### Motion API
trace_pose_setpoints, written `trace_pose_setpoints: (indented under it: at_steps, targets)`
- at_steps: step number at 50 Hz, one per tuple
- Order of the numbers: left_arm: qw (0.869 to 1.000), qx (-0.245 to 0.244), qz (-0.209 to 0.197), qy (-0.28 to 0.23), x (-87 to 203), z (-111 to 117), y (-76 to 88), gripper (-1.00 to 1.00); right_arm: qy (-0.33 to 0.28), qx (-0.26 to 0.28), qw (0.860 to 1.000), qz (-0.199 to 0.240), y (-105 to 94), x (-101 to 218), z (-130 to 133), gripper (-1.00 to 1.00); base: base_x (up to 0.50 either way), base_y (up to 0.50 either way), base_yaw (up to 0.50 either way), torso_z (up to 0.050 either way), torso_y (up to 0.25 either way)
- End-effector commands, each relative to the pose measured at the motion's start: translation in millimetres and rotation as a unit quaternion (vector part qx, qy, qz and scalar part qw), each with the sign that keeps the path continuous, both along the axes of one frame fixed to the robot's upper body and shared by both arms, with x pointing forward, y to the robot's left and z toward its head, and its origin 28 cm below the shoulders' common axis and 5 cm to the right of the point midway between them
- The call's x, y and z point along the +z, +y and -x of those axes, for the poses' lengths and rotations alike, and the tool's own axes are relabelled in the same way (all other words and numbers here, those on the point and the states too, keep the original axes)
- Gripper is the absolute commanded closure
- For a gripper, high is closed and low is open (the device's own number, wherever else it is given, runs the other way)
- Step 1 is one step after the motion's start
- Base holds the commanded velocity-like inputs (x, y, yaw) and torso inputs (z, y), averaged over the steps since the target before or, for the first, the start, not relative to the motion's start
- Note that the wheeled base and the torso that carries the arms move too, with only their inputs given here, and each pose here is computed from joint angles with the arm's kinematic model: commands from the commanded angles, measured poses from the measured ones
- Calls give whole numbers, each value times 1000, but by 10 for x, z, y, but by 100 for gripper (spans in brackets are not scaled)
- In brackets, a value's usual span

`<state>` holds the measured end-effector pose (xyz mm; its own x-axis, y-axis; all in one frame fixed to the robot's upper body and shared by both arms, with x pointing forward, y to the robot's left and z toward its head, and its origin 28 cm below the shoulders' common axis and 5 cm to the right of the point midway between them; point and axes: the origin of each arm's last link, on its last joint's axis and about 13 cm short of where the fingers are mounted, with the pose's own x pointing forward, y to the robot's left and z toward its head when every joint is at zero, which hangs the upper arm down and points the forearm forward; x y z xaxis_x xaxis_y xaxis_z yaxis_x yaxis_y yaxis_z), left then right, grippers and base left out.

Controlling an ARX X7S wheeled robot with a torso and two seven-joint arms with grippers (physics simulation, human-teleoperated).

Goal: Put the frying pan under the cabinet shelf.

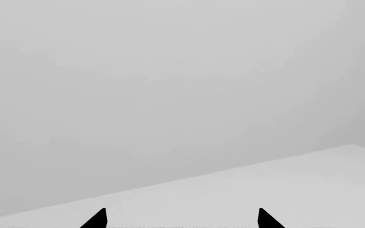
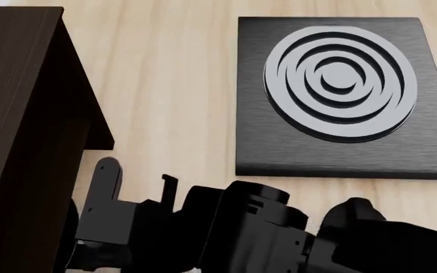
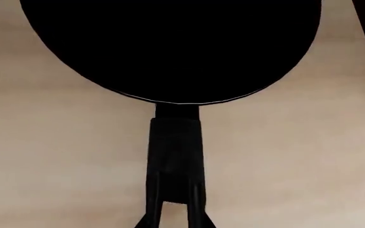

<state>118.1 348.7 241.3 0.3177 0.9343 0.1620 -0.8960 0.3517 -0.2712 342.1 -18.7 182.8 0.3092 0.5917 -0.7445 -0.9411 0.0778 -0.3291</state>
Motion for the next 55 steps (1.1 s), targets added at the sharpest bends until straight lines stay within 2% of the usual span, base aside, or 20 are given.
trace_pose_setpoints:
  at_steps: [1, 10, 16, 18, 19, 28, 42, 55]
  targets:
    - [1000, -1, 2, 3, -30, -21, -2, -100, -8, 43, 998, -52, 382, 94, -64, 100, 0, 5, 7, 0, 0]
    - [1000, 0, 3, 4, -44, -13, 15, -100, 5, 57, 997, -47, 503, -22, -80, 100, 1, 5, 8, 0, 0]
    - [1000, 0, 3, 5, -44, -13, 17, -100, 12, 64, 997, -39, 496, -37, -36, 100, 2, 7, 10, 0, 0]
    - [1000, 0, 5, 3, -37, -7, 16, -100, 25, 78, 997, -10, 452, -46, 18, 100, 0, 7, 10, 0, 0]
    - [1000, 1, 3, 3, -31, -4, 14, -100, 21, 69, 997, -17, 442, -42, 22, -100, 0, 7, 9, 0, 0]
    - [1000, 0, 4, 3, -19, -1, 6, -100, 8, 46, 999, 6, 259, 74, 2, -100, 0, 2, 1, 0, 0]
    - [1000, -3, 2, -2, 9, -15, -10, -100, -11, -10, 999, 45, -182, 367, 116, -100, 0, 0, 0, 0, 0]
    - [1000, -3, 0, -5, 36, 4, -9, -100, -26, -51, 998, 35, -444, 561, 289, -100, 0, 0, 0, 0, 0]
